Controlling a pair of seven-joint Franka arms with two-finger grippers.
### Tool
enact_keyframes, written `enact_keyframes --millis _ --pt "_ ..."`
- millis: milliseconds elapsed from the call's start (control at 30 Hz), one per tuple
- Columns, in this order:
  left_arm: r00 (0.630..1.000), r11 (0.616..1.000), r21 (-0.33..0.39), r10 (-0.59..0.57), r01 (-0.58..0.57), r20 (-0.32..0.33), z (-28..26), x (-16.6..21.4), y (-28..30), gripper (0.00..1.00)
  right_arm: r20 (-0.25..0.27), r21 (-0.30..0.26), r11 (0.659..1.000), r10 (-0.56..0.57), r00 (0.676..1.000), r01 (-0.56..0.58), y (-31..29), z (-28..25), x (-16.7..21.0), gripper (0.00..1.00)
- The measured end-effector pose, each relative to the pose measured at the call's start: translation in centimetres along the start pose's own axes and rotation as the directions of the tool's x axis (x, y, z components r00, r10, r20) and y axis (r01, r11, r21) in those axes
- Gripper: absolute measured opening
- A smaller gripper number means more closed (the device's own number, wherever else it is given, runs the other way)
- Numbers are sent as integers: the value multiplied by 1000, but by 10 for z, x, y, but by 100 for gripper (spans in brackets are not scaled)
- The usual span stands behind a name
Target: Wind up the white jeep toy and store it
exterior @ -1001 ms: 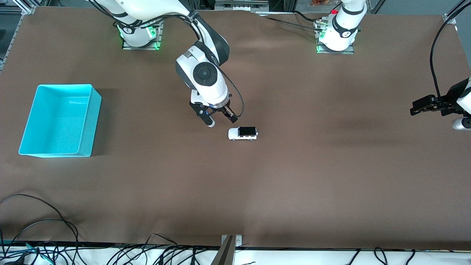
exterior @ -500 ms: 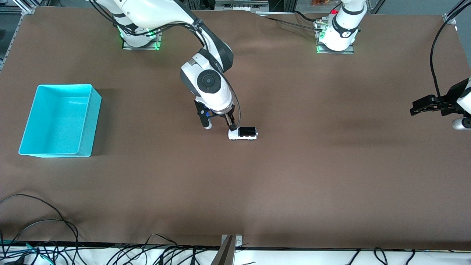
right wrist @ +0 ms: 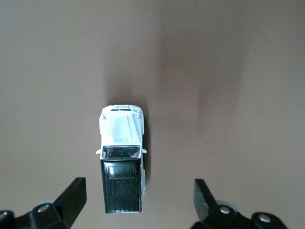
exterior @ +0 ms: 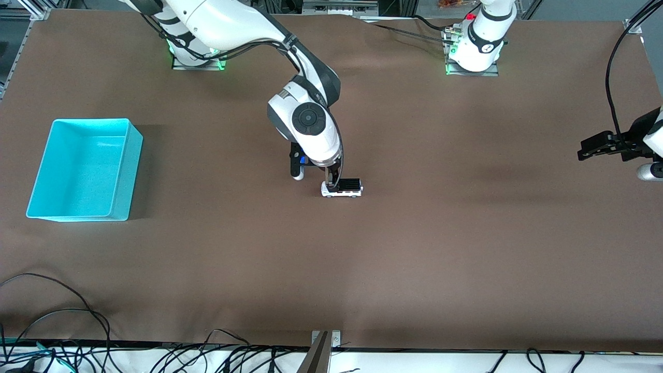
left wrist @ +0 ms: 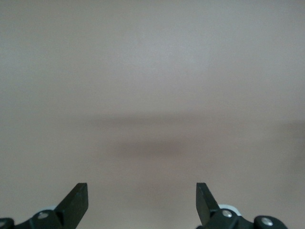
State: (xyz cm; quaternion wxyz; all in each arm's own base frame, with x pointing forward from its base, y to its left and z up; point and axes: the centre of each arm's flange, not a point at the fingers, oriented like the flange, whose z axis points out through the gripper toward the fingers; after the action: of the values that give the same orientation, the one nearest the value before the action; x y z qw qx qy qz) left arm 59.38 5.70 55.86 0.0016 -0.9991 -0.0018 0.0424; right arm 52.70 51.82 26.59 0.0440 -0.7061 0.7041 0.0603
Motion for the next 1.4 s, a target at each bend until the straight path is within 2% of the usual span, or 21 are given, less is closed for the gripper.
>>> enact_keyframes --millis 167,701,1401 --pt "1000 1000 1 3 -3 -1 -1 0 2 100 -20 10 1000 27 999 -26 4 8 -5 100" --pt "1000 1000 0 4 -4 4 1 -1 2 100 -36 35 999 23 999 -22 0 21 -10 100" --pt "1000 1000 0 6 -6 9 3 -1 2 100 -30 64 998 0 1000 1 6 73 -15 100"
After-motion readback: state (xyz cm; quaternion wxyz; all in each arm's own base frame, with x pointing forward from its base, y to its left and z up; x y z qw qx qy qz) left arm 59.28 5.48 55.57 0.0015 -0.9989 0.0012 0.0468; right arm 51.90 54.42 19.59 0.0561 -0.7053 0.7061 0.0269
